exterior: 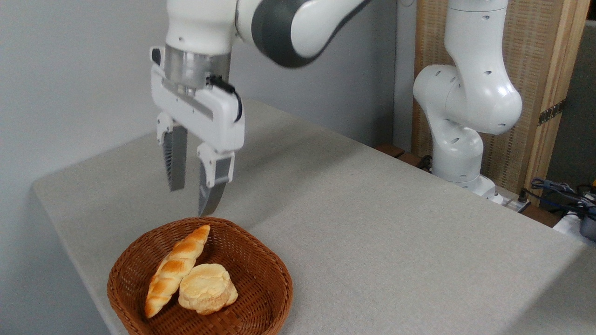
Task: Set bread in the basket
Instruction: 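Lower the roll into the basket beside the bun and open the gripper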
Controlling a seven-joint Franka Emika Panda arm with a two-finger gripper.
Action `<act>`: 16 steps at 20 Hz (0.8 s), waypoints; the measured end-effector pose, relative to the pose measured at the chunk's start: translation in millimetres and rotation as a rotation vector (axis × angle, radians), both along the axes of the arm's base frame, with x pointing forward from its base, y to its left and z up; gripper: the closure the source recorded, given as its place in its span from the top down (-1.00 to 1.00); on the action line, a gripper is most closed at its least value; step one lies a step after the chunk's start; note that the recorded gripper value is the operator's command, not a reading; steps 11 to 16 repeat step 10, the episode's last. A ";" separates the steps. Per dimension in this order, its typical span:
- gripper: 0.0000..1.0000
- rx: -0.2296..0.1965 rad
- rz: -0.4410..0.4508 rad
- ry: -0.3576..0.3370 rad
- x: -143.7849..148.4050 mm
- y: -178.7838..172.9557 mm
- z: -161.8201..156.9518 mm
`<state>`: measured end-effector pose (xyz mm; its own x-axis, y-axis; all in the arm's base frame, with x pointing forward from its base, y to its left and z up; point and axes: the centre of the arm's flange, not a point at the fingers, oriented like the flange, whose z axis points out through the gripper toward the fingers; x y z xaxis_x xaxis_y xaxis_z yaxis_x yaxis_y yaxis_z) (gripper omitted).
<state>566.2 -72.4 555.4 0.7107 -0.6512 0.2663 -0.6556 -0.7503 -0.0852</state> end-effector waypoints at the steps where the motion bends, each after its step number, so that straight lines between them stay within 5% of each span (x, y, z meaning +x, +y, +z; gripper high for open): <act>1: 1.00 0.002 -0.006 0.031 -4.5 -0.1 9.7; 7: 1.00 0.014 -0.019 0.125 -14.4 -0.1 18.5; 16: 1.00 0.025 -0.020 0.132 -13.4 1.0 15.5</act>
